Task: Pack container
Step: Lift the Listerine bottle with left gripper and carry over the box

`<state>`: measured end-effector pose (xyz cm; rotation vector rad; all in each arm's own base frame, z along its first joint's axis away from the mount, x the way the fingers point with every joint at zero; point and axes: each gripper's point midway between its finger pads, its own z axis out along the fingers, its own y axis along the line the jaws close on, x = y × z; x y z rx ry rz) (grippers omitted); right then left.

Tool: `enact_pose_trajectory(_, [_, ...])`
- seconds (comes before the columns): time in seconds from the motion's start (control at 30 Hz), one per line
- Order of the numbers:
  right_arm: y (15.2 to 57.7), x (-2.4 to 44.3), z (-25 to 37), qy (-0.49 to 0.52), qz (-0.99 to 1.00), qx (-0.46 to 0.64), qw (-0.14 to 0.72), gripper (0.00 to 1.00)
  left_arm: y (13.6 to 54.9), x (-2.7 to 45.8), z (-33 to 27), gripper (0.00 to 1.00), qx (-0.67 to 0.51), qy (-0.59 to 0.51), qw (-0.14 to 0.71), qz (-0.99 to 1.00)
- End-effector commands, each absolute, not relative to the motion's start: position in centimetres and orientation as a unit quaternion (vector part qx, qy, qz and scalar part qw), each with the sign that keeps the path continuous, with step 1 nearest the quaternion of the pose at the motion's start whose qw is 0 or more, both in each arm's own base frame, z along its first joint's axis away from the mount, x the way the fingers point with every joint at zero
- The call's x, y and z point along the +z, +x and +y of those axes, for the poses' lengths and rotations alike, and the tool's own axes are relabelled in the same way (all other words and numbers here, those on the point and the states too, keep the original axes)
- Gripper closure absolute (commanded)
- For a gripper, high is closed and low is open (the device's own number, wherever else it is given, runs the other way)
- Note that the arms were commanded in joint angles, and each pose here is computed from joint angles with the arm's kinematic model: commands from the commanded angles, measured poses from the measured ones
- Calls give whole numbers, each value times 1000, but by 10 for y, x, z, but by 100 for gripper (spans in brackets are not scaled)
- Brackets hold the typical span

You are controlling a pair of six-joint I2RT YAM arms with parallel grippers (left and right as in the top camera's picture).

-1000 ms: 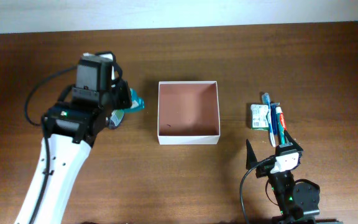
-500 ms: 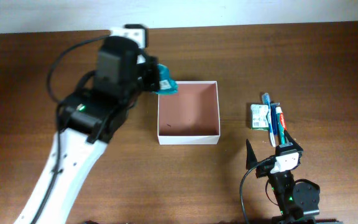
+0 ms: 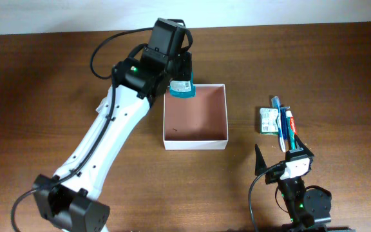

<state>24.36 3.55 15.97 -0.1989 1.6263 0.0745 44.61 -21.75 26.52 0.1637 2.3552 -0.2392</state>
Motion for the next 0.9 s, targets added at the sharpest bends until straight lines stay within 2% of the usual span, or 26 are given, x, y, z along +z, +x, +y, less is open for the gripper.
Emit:
enact_pose_trajectory(0.0, [244, 158, 34, -85, 726, 32, 681, 2, 458, 286, -210, 72, -68, 53, 413, 907])
enact_pose_trajectory(0.53, [244, 158, 34, -85, 726, 32, 681, 2, 469, 242, -218, 72, -54, 59, 377, 923])
enact_pose_trajectory(0.87, [244, 158, 34, -85, 726, 32, 681, 2, 469, 236, -224, 72, -55, 64, 373, 924])
